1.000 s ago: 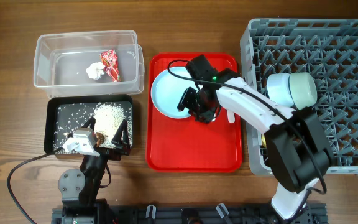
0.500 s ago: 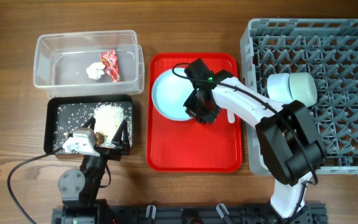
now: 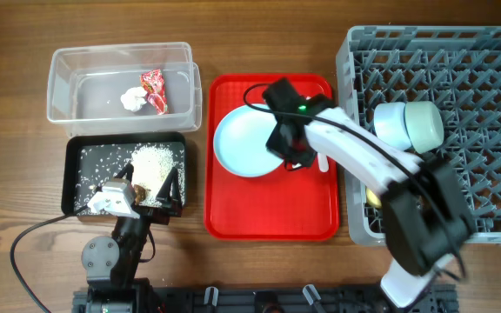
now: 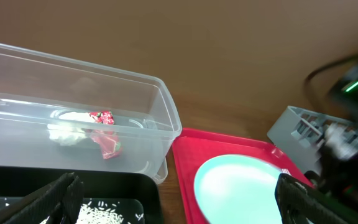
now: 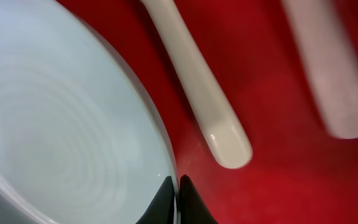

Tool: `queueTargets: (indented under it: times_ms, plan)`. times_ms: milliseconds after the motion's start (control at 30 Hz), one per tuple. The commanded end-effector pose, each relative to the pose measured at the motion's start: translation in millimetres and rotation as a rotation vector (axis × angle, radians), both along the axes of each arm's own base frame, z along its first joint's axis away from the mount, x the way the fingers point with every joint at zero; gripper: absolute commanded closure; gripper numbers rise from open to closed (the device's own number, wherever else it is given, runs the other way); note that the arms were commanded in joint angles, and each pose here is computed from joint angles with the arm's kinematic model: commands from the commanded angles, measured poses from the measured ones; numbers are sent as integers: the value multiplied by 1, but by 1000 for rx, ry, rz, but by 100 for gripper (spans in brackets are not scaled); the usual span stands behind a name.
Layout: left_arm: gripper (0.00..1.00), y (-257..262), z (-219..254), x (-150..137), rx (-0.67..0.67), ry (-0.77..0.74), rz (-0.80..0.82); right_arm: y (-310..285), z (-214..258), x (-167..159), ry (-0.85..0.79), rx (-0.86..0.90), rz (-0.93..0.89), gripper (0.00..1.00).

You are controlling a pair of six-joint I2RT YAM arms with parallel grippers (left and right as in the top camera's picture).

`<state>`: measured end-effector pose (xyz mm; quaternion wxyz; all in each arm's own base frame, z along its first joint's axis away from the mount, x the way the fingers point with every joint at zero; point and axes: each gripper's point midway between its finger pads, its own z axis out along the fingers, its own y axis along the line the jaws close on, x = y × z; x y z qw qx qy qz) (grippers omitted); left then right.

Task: Sort waste into correct bins and load items into the dishwasher rack
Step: 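Lift the light-blue plate and carry it to the rack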

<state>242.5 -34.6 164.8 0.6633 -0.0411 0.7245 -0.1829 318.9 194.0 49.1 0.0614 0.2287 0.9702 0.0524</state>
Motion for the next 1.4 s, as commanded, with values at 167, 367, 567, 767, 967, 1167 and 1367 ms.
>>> queueTargets:
  times_ms: [167,367,567,767,967,1167,1367]
  plan:
    - [0,2,-2,0,3,-6,7,-76,170,21,-567,-285,133,96]
    - [0,2,-2,0,3,-6,7,-169,264,-11,-777,-707,-24,96]
    - [0,2,-2,0,3,-6,7,-241,323,-52,-760,-1193,-201,96]
    - [0,2,-2,0,3,-6,7,-280,339,-66,-570,-1418,-224,96]
    - [0,2,-2,0,3,-6,7,-316,337,-66,-434,-1477,-323,96]
    - [0,2,-2,0,3,-6,7,-356,320,-38,-212,-1518,-275,96]
    - [0,2,-2,0,3,-6,7,-372,281,-3,-39,-1541,-158,96]
